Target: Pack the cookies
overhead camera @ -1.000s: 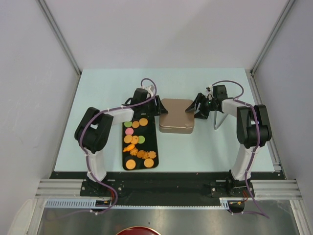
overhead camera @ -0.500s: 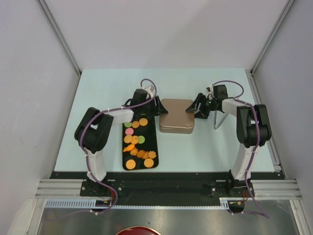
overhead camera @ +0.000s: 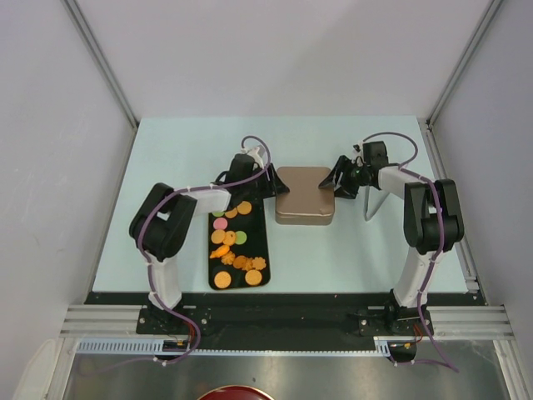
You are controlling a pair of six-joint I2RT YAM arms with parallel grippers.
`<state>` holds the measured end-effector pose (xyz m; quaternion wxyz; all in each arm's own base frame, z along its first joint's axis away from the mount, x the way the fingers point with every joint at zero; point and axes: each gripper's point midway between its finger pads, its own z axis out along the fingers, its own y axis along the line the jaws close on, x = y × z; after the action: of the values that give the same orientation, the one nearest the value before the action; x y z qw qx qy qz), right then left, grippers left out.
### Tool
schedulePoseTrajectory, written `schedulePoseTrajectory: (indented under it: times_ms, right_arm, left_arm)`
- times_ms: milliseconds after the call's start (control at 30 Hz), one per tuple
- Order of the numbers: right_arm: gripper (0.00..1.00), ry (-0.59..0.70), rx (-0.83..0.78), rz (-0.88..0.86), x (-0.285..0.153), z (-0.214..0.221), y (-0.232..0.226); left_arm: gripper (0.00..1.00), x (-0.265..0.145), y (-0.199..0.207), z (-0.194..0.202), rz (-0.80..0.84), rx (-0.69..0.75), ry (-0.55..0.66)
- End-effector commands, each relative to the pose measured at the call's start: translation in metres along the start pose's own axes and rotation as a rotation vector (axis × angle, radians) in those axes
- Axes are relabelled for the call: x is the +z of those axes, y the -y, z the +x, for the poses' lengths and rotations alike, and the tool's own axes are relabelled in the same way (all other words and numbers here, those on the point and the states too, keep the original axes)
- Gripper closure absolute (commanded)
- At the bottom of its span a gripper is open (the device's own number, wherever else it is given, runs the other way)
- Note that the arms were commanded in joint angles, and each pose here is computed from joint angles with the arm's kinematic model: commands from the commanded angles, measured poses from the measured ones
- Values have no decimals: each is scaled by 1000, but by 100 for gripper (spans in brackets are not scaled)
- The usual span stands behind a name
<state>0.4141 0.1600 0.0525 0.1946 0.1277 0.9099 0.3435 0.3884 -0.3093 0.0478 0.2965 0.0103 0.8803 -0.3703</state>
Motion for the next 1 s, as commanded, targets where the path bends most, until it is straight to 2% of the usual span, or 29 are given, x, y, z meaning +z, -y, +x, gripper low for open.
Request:
schedulePoseTrajectory:
  times_ms: [0, 200, 300, 333, 400, 433, 667, 967]
  right_arm:
    - [72, -4, 11, 248, 29, 13, 62]
    - [61, -4, 35, 206, 37, -4, 52]
    - [52, 3, 34, 197, 32, -9, 48]
    - [50, 1, 32, 196, 31, -8, 46]
    - [45, 4, 34, 185, 27, -10, 42]
    - [43, 4, 28, 181, 26, -10, 39]
    - [33, 24, 9, 139, 14, -15, 18]
    - [28, 23, 3, 135, 6, -13, 10]
  left_arm:
    - [100, -8, -42, 172, -137, -47, -521]
    - [100, 3, -34, 145, -138, -61, -514]
    - [87, 0, -25, 128, -122, -36, -493]
    - [79, -2, -23, 122, -118, -30, -481]
    - [69, -7, -23, 116, -125, -28, -471]
    - [60, -10, -21, 109, -120, -28, -456]
    - [36, -30, -3, 78, -102, -10, -379]
    - [10, -46, 21, 61, -54, -10, -322]
